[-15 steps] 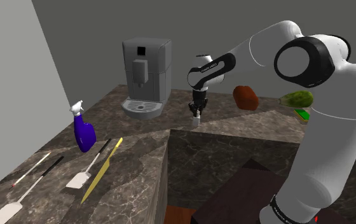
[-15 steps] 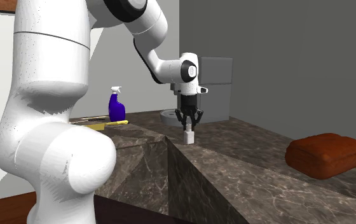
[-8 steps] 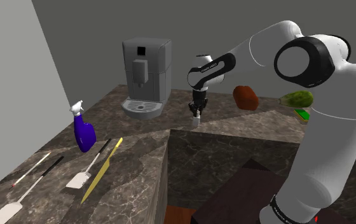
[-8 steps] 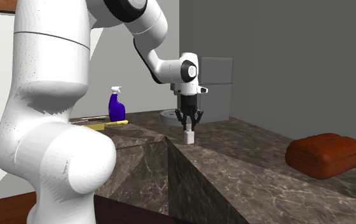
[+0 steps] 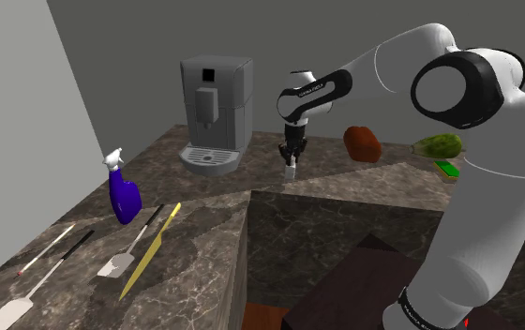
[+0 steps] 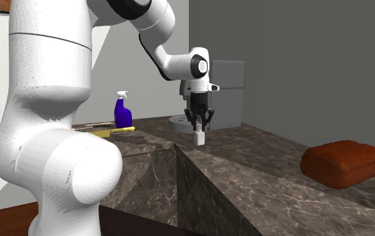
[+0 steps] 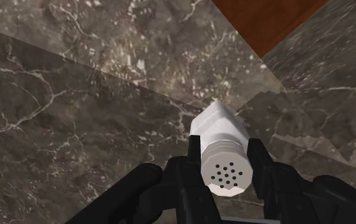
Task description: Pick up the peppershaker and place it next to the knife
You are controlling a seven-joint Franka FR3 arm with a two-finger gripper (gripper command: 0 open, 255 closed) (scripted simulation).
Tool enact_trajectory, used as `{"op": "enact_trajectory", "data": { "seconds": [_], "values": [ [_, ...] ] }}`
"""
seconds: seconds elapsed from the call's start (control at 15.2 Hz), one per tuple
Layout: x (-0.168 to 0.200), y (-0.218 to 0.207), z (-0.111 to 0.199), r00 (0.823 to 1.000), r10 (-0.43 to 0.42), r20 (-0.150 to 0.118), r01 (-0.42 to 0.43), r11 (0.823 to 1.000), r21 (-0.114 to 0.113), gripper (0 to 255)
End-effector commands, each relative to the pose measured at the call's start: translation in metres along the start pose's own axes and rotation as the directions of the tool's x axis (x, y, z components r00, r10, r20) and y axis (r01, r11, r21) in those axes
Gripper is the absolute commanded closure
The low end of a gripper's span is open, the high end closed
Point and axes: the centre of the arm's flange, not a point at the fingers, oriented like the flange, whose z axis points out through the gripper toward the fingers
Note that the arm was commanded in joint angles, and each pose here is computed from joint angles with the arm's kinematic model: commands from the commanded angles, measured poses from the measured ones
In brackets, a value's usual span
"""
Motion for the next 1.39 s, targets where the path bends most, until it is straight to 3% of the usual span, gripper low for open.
{"op": "enact_trajectory", "data": {
  "seconds": [0.0,1.32],
  "values": [
    [-0.001,0.000,-0.010,1.000,0.000,0.000,0.000,1.000,0.000,255],
    [-0.003,0.002,-0.116,1.000,0.000,0.000,0.000,1.000,0.000,255]
  ]
}}
